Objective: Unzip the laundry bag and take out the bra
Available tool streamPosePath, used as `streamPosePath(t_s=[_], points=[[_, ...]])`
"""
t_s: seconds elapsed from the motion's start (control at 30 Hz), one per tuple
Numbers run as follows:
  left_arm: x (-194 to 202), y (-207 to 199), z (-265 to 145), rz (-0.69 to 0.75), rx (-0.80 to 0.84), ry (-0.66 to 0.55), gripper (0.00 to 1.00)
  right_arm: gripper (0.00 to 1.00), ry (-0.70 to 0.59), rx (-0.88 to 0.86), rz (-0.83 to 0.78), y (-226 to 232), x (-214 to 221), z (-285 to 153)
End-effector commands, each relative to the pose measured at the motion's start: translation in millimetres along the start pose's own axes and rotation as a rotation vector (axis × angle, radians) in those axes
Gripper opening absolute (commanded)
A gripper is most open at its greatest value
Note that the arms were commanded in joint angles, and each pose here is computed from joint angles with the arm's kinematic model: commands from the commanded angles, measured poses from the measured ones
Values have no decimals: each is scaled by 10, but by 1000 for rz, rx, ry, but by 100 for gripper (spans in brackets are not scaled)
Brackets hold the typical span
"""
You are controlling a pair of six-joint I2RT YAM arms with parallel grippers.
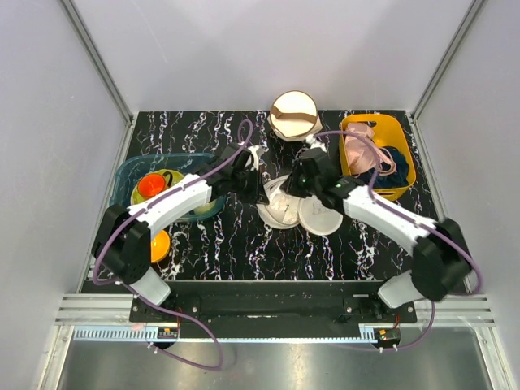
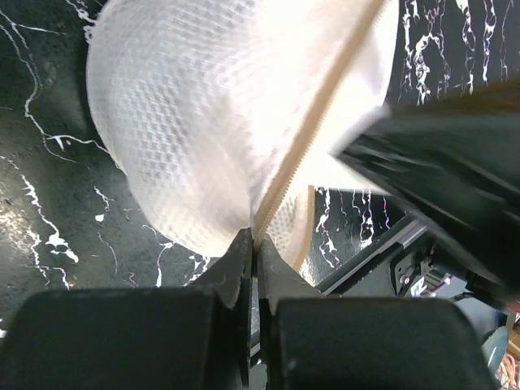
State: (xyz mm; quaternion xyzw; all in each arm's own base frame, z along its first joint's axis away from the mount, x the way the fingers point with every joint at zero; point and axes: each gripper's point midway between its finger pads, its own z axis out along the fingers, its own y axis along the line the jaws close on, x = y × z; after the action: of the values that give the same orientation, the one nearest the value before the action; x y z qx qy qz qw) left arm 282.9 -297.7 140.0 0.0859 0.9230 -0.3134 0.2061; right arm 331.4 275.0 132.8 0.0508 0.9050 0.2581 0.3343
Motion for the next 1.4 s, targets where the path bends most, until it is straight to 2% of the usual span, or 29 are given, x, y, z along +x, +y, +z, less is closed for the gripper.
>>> streamPosePath(t_s=[0.0, 0.13, 0.27, 0.57, 0.8, 0.9, 0.97, 1.1, 1.2, 1.37], points=[[-215, -58, -93, -6, 51, -64, 0, 0, -146, -149, -32, 398, -443, -667], [-223, 44, -39, -21, 33, -40, 0, 0, -177, -244, -49, 599, -541, -1059], [-169, 137, 30, -30, 14, -10, 0, 0, -292, -295, -56, 734, -806, -1569], [-102, 185, 77, -41, 17, 20, 0, 0, -562, -267, -93, 859, -1479, -2312], [-83, 105, -32, -35, 48, 12, 0, 0, -752, 6, -151, 513, -2052, -2530], [-78, 39, -125, -26, 67, 6, 0, 0, -763, 86, -146, 252, -2318, -2428], [-99, -5, -199, -16, 77, -9, 0, 0, -748, 76, -133, 176, -2428, -2358], [-104, -62, -307, -13, 91, -26, 0, 0, -717, 207, -64, -431, -2733, -2051], [-99, -96, -379, -5, 98, -36, 0, 0, -685, 259, 29, -869, -2825, -1863], [-61, -76, -440, -2, 86, -41, 0, 0, -634, 343, 111, -1412, -2722, -1626]])
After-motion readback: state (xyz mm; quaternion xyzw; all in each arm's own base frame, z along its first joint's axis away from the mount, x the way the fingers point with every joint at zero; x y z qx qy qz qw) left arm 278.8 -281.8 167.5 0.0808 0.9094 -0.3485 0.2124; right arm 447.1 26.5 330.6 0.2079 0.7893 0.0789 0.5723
